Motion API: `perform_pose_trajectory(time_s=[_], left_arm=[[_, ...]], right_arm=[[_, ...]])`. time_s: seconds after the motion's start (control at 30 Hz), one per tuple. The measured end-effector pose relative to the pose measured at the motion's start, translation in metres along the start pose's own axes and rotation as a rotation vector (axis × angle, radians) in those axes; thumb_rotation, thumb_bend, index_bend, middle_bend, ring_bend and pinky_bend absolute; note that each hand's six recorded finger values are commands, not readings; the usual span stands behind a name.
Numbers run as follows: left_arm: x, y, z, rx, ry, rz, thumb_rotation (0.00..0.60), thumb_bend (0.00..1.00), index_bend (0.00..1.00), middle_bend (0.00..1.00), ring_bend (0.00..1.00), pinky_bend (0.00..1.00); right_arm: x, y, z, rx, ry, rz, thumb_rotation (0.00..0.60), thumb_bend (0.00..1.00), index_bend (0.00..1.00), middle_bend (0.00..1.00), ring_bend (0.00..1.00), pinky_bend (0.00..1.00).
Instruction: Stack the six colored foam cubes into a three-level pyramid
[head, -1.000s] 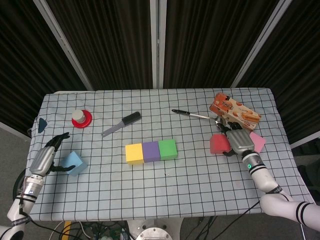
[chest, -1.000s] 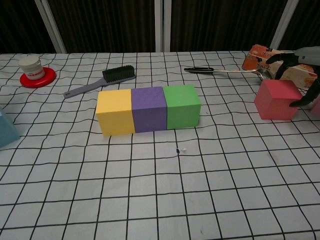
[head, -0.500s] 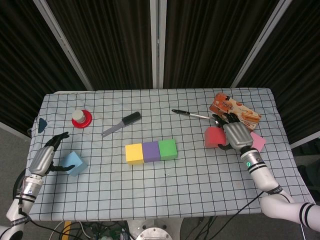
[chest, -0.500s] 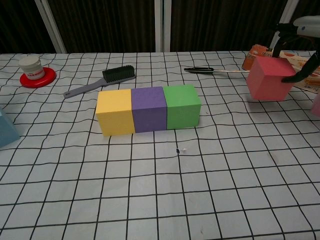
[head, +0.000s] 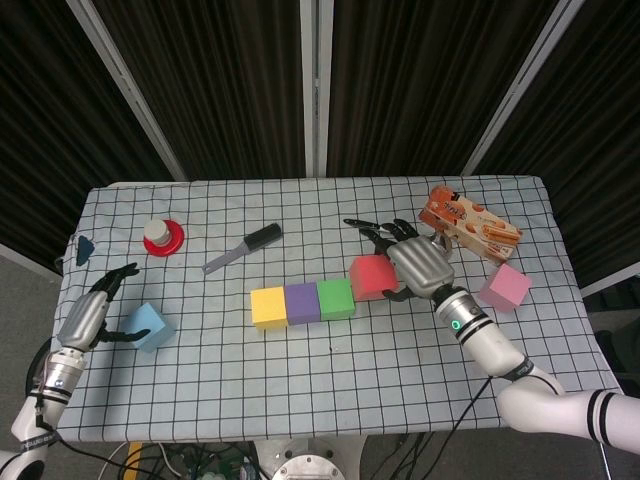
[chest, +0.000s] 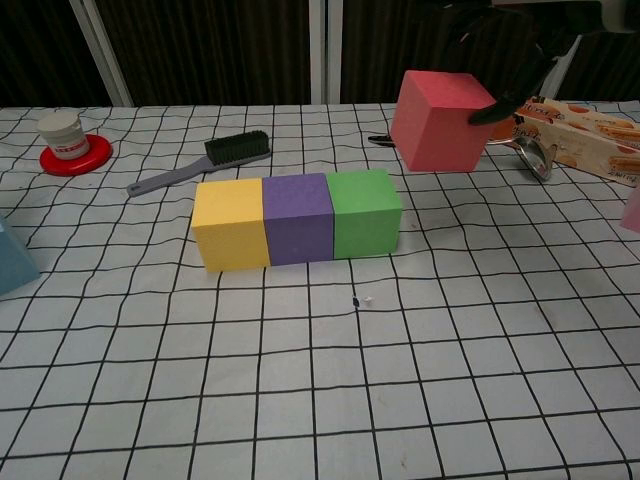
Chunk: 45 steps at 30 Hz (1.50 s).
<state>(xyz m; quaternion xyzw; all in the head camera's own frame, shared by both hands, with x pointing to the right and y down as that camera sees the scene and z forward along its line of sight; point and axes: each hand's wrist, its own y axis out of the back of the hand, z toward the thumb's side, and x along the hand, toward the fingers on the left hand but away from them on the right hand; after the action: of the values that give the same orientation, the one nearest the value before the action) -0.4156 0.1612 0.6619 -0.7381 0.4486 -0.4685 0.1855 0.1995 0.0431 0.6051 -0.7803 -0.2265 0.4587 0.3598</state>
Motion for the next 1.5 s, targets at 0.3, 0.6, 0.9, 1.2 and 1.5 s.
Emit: perform_pose_trajectory(time_s=[0.3,0.6,0.9,1.2,1.5], left_arm=[[0.000,0.001,-0.005,-0.014,0.007,0.008,0.600,0.02,0.06,0.12,0.06,0.12],[0.002,0.003,-0.009,-0.018,0.008,0.006,0.600,0.02,0.06,0.12,0.06,0.12],[0.003,0.003,-0.011,-0.027,0.007,0.006,0.600,0.02,0.06,0.12,0.06,0.12],[0.001,0.004,-0.013,-0.042,0.005,0.010,0.600,0.02,0.06,0.12,0.06,0.12],[-0.002,0.004,-0.017,-0.050,0.006,0.013,0.600,0.02,0.06,0.12,0.06,0.12]], right_arm=[[-0.024,-0.014,0.038,0.019,0.083,0.028,0.600,0.21,0.00,0.51,0.07,0.00],[-0.039,-0.023,0.052,0.000,0.067,0.051,0.600,0.21,0.00,0.51,0.07,0.00],[-0.045,-0.020,0.069,0.031,0.061,0.059,0.600,0.21,0.00,0.51,0.07,0.00],[-0.043,-0.018,0.079,0.076,0.027,0.037,0.600,0.21,0.00,0.52,0.09,0.00],[-0.042,-0.030,0.090,0.087,-0.001,0.046,0.600,0.21,0.00,0.52,0.09,0.00]])
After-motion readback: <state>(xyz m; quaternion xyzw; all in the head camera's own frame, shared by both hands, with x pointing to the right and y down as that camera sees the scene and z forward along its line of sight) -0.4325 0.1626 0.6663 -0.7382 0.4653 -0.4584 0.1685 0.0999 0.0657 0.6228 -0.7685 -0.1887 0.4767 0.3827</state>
